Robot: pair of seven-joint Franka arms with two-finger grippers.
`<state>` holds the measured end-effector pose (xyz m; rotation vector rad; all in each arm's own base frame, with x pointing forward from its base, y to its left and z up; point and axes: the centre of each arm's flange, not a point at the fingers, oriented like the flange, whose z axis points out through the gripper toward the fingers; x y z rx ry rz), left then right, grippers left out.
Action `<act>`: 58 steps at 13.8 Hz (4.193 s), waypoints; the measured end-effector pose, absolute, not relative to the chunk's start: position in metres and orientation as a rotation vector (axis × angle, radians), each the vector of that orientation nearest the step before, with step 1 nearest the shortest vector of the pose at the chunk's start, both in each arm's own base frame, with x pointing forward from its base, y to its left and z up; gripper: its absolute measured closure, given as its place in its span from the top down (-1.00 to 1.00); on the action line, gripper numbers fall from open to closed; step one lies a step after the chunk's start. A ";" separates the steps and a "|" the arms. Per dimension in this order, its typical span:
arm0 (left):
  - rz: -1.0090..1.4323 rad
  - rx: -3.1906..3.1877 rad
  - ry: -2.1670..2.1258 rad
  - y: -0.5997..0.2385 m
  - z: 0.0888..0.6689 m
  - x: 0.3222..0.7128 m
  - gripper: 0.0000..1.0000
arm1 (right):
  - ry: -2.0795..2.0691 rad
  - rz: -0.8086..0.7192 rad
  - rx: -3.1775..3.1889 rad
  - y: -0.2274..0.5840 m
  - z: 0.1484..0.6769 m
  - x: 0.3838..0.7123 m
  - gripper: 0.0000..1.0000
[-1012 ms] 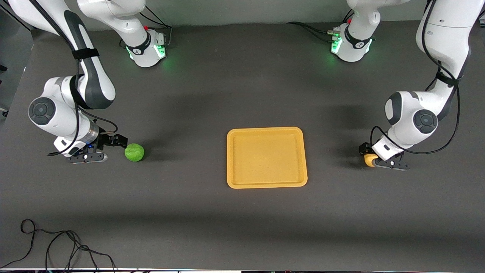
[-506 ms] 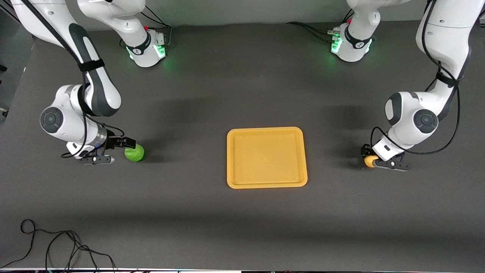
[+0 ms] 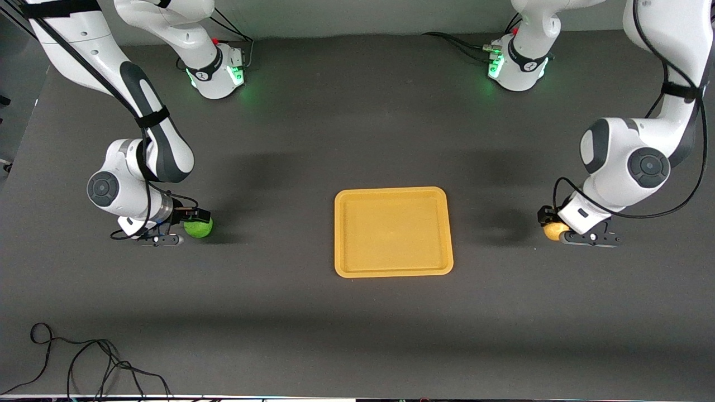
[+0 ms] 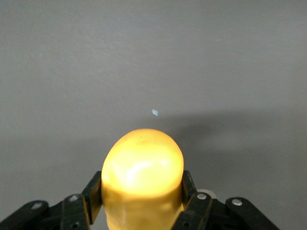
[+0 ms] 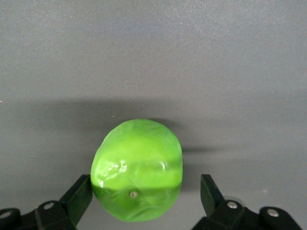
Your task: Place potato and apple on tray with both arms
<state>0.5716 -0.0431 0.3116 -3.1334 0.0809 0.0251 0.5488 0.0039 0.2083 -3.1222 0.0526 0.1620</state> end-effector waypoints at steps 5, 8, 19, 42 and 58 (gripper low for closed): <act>0.052 -3.145 -0.084 -0.159 0.384 0.567 0.36 | 0.055 0.145 -3.127 0.003 0.197 0.550 0.92; 0.074 -3.160 -0.157 -0.219 0.380 0.552 0.36 | 0.057 0.135 -3.128 0.003 0.197 0.551 0.68; 0.096 -3.066 -0.258 -0.349 0.247 0.544 0.36 | 0.056 0.206 -3.089 0.022 0.348 0.612 0.52; -0.077 -3.049 -0.309 -0.307 0.307 0.599 1.00 | 0.259 0.041 -3.058 0.346 0.382 0.610 0.52; 0.092 -3.128 -0.081 -0.014 0.557 0.571 1.00 | 0.123 -0.058 -2.987 0.536 0.234 0.570 0.52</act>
